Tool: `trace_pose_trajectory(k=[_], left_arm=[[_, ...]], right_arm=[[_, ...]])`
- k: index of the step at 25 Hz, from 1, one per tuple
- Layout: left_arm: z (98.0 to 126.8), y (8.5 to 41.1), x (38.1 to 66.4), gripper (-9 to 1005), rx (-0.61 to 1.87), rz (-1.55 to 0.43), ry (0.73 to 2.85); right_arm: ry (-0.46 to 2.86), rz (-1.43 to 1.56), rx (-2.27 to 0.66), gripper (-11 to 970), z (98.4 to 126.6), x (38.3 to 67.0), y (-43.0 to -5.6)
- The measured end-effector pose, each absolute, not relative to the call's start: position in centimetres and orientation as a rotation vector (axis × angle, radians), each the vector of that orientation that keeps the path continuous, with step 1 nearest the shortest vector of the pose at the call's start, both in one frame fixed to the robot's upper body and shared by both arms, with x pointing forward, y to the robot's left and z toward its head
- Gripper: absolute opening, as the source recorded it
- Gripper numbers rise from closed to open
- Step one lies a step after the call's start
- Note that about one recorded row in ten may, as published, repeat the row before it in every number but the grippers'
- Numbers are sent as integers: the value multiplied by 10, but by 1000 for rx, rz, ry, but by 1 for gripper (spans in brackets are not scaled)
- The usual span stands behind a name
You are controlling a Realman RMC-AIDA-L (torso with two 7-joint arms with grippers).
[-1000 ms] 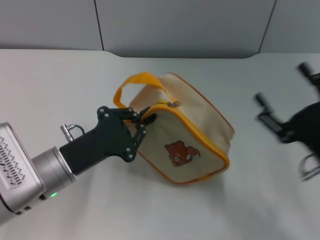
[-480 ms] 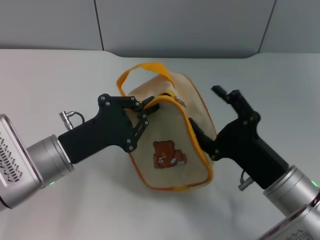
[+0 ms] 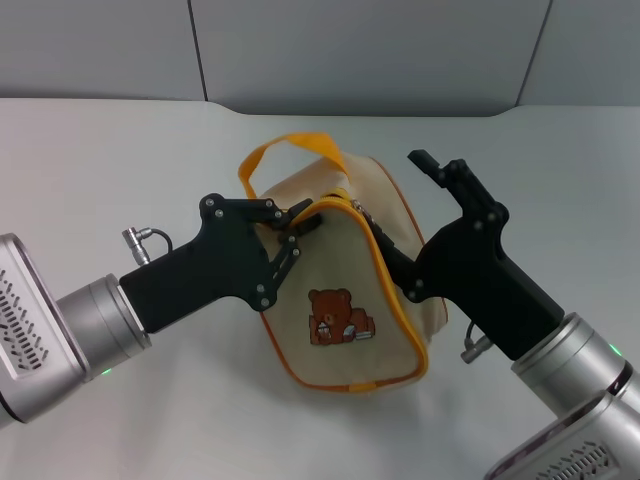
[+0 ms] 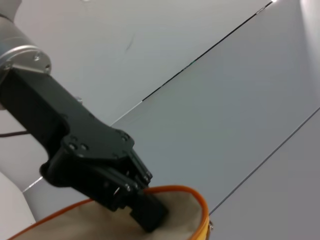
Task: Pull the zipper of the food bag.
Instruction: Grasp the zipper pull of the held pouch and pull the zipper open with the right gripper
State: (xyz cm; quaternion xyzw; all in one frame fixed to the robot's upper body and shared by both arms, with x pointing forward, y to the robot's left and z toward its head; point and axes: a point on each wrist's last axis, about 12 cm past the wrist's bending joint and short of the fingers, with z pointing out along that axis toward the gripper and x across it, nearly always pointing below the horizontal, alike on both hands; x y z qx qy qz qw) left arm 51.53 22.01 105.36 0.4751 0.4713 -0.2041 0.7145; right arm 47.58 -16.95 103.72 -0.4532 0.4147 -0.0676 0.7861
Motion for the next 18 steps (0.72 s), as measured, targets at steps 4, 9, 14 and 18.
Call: trace_pose_trajectory(k=[4, 9, 14, 18], left_arm=[[1054, 220, 516, 73, 1053, -454, 1043], [1054, 219, 516, 75, 1054, -456, 1043], [1054, 219, 516, 78, 1054, -456, 1043], [1054, 219, 516, 80, 1052, -456, 1043]], right_arm=[[893, -138, -988, 709, 1036, 475, -168], [880, -122, -1000, 624, 1035, 469, -168], [872, -117, -998, 532, 1035, 468, -167], [869, -116, -997, 411, 1036, 468, -167]])
